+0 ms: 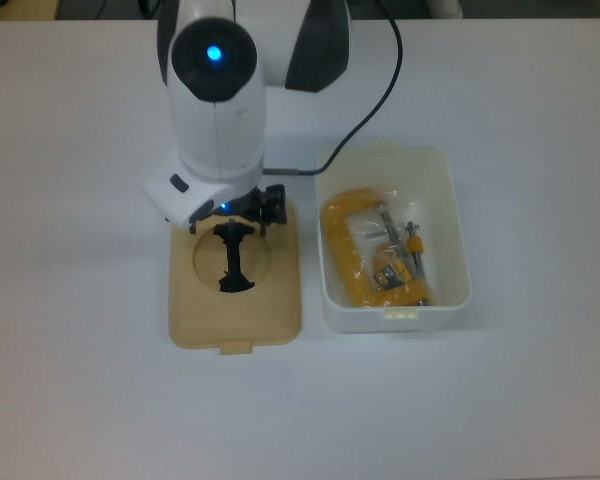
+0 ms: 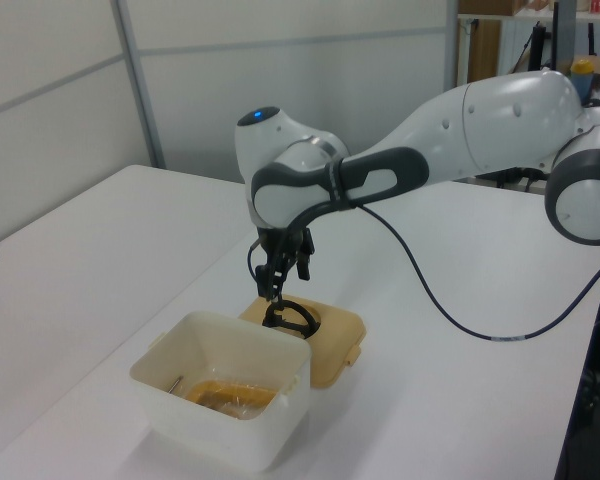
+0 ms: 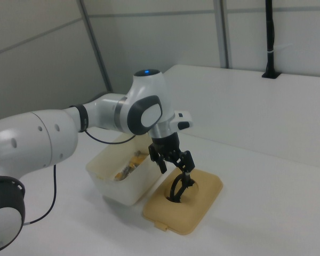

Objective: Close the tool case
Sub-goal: 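Close the gripper on the black handle of the tan lid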

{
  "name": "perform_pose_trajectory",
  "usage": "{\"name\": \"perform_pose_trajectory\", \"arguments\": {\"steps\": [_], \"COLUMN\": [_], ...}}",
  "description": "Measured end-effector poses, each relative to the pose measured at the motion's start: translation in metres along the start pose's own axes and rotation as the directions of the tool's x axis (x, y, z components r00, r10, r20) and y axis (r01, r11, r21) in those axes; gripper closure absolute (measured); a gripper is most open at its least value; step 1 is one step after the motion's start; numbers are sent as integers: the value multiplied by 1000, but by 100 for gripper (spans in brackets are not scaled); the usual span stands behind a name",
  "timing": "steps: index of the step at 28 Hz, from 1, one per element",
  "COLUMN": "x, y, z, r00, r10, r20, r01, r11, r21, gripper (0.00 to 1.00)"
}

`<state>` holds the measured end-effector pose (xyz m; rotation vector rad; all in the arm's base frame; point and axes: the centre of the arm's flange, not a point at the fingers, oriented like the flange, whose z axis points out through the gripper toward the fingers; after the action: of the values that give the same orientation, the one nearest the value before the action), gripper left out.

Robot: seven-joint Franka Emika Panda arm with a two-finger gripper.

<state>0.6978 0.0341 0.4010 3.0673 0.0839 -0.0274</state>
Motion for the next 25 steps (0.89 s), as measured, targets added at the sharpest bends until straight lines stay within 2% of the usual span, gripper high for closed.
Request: {"name": "perform_pose_trajectory", "arguments": {"steps": [6, 16, 17, 20, 25], "x": [3, 3, 3, 3, 3], "y": [-4, -5, -5, -5, -5], "z": [25, 35, 36, 37, 37], "r00": [1000, 1000, 1000, 999, 999], "r10": [2, 5, 8, 19, 22], "r20": [10, 25, 26, 28, 28], "r01": [-2, -4, -8, -19, -21], "r11": [1000, 1000, 1000, 1000, 1000], "r21": [-12, -12, -13, -13, -13], "gripper": [0, 2, 4, 22, 39]}}
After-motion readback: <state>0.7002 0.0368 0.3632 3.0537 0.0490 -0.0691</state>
